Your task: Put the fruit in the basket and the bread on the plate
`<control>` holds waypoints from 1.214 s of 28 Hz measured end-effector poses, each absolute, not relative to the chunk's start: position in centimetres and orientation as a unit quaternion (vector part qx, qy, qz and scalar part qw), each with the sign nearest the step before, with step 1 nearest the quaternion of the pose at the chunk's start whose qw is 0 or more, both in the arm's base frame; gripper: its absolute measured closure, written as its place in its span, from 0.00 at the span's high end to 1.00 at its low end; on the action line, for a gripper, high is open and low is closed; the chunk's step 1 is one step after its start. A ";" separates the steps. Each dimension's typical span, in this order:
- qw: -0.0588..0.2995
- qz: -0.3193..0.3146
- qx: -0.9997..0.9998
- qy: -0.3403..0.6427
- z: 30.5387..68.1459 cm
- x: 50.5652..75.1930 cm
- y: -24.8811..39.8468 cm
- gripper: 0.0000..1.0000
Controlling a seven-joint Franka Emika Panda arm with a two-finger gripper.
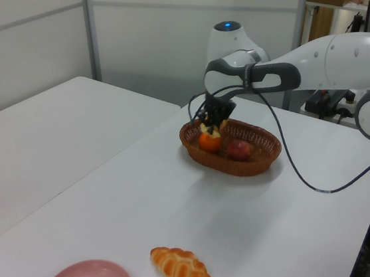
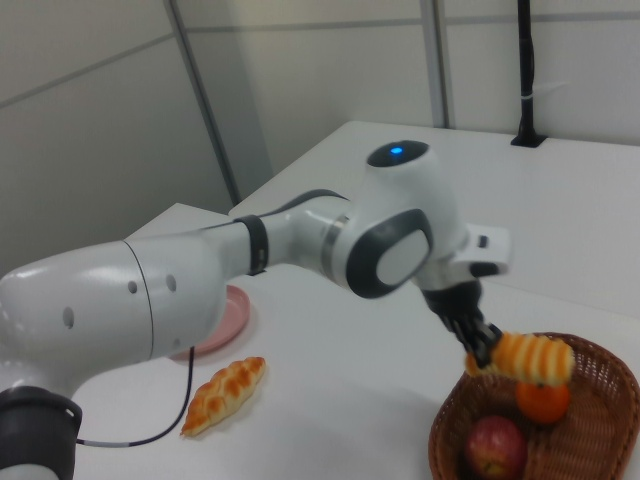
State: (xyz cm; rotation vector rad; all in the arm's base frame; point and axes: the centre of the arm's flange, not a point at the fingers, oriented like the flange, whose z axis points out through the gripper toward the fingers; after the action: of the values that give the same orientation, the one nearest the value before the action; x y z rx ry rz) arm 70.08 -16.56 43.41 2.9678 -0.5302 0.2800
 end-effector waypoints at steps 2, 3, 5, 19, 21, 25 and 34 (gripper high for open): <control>0.054 0.094 0.981 -0.159 43.5 70.6 -14.3 0.20; 0.052 0.095 0.983 -0.151 43.6 70.8 -13.1 0.20; 0.049 0.097 0.985 -0.132 43.6 71.3 -10.3 0.20; 0.019 0.103 0.993 0.044 43.8 69.9 17.2 0.20; 0.015 0.103 0.992 0.067 43.7 69.0 20.5 0.20; 0.009 0.101 0.989 0.111 43.4 66.6 27.3 0.20; 0.008 0.079 0.983 0.167 40.4 61.2 37.5 0.20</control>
State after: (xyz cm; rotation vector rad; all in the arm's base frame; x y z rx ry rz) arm 61.21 37.55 40.43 3.0725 0.5222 0.2454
